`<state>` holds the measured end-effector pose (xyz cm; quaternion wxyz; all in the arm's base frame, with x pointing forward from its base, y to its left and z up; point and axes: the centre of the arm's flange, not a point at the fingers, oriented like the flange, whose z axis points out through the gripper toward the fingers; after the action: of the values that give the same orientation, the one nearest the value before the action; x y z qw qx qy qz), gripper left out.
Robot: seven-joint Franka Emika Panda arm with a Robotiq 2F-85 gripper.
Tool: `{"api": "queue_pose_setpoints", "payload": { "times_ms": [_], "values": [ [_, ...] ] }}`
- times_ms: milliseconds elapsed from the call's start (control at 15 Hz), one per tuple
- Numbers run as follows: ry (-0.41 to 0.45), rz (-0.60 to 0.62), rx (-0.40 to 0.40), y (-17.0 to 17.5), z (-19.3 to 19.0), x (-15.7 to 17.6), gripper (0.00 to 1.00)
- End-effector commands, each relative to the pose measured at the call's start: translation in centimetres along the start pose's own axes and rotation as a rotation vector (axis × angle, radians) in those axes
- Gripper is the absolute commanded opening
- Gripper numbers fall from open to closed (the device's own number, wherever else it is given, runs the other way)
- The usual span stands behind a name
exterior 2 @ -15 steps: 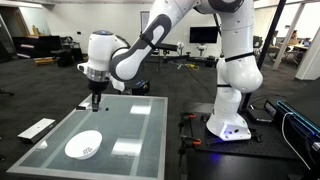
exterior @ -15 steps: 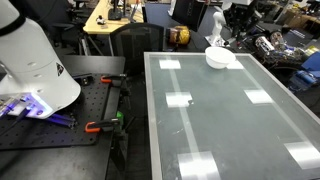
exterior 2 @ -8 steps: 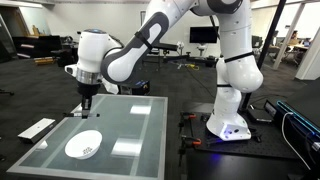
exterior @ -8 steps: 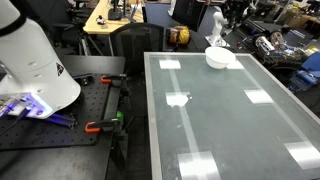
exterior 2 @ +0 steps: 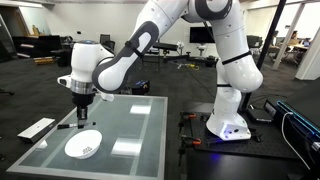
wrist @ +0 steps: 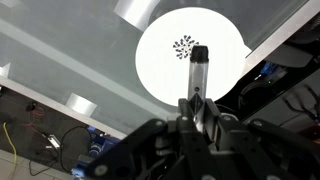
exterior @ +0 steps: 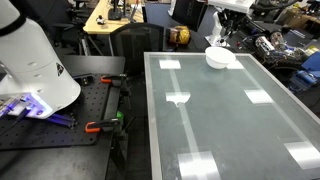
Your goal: Put the marker in the bowl
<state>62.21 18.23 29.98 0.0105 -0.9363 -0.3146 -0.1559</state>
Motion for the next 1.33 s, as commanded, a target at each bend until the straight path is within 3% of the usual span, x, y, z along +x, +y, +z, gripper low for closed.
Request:
{"api": "queue_pose_setpoints", "payload": {
  "times_ms": [0, 867, 933, 1000, 1067, 1267],
  "values": [
    [0.018, -0.056, 0.038, 0.7, 1.4, 0.7, 0.05],
    [-0.025, -0.108, 0.109, 1.2, 7.2, 0.6, 0.05],
    [-0.029, -0.103, 0.108, 1.2, 7.5, 0.6, 0.15],
    [-0.031, -0.099, 0.106, 1.2, 7.6, 0.6, 0.44],
    [-0.032, -0.096, 0.106, 1.3, 7.7, 0.6, 0.45],
    [-0.035, -0.089, 0.106, 1.5, 7.7, 0.6, 0.66]
  ]
}}
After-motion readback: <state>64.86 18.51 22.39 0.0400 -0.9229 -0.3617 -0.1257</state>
